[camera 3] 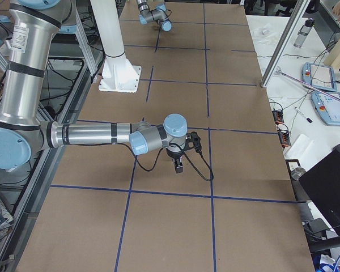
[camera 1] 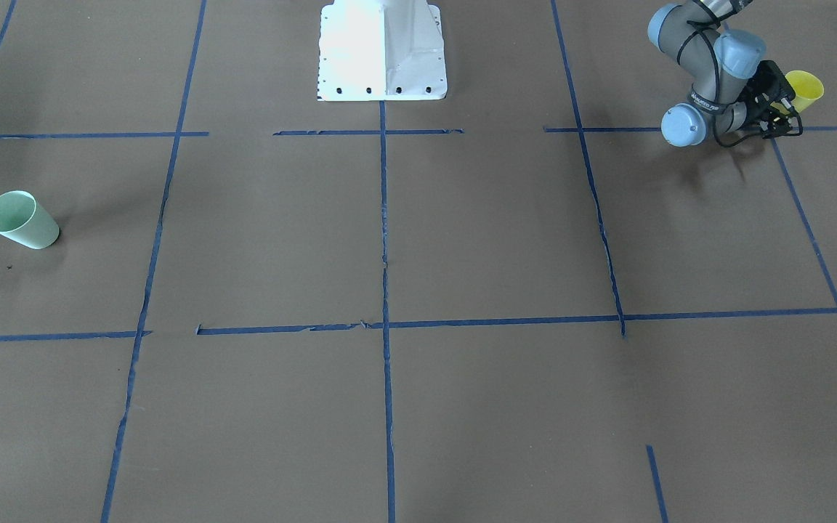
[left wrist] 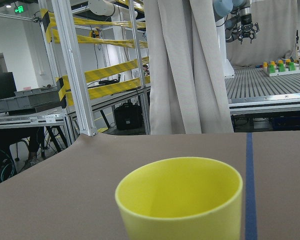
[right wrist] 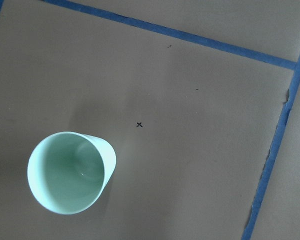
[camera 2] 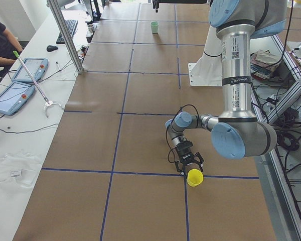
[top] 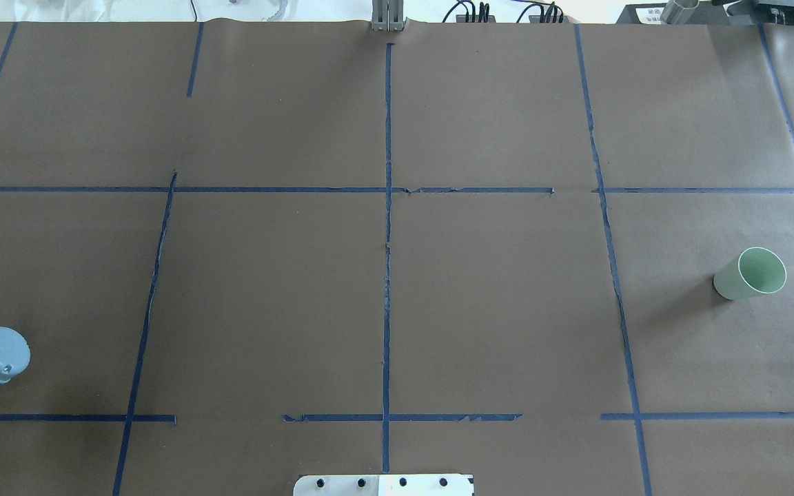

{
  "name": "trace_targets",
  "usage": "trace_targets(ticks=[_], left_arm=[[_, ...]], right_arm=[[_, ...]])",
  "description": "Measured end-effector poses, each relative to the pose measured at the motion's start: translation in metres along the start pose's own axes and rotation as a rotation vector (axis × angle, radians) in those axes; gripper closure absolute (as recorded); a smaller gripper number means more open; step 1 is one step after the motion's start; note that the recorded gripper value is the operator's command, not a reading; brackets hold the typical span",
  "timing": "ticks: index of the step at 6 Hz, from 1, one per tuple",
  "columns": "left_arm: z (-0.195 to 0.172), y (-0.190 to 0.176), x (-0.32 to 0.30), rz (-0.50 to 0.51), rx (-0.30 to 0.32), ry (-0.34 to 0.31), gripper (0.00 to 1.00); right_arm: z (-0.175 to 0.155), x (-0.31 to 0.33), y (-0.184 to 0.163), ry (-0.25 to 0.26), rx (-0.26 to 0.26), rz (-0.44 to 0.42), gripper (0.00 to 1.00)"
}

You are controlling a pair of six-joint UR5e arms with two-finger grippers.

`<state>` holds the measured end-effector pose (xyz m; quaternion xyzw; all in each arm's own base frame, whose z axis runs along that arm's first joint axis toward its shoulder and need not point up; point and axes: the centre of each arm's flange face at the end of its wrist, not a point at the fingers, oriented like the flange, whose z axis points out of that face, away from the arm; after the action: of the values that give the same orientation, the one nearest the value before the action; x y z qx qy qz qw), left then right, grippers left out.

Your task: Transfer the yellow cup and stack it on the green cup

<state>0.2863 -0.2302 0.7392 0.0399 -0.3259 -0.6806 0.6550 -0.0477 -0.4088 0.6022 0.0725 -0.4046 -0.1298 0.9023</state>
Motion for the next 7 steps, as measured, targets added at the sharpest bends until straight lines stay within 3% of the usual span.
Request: trace_targets(ticks=[3, 4, 5, 7], left_arm=[[0.024, 0.005, 0.003, 0.002, 0.030, -0.004, 0.01], [0.029, 0.003, 0.004, 0.000, 0.038, -0.007, 0.08], [0.034, 0.001, 0.004, -0.004, 0.044, -0.009, 0.27], [0.038, 0.001, 0.005, -0.031, 0.055, -0.006, 0.84]], right_arm=[[0.000, -0.001, 0.000, -0.003, 0.002, -0.002, 0.00], [0.000, -0.001, 0.000, -0.004, 0.002, -0.002, 0.00], [-0.001, -0.001, 0.000, -0.004, 0.003, -0.002, 0.00], [-0.003, -0.003, -0.001, -0.006, 0.013, -0.011, 0.00]])
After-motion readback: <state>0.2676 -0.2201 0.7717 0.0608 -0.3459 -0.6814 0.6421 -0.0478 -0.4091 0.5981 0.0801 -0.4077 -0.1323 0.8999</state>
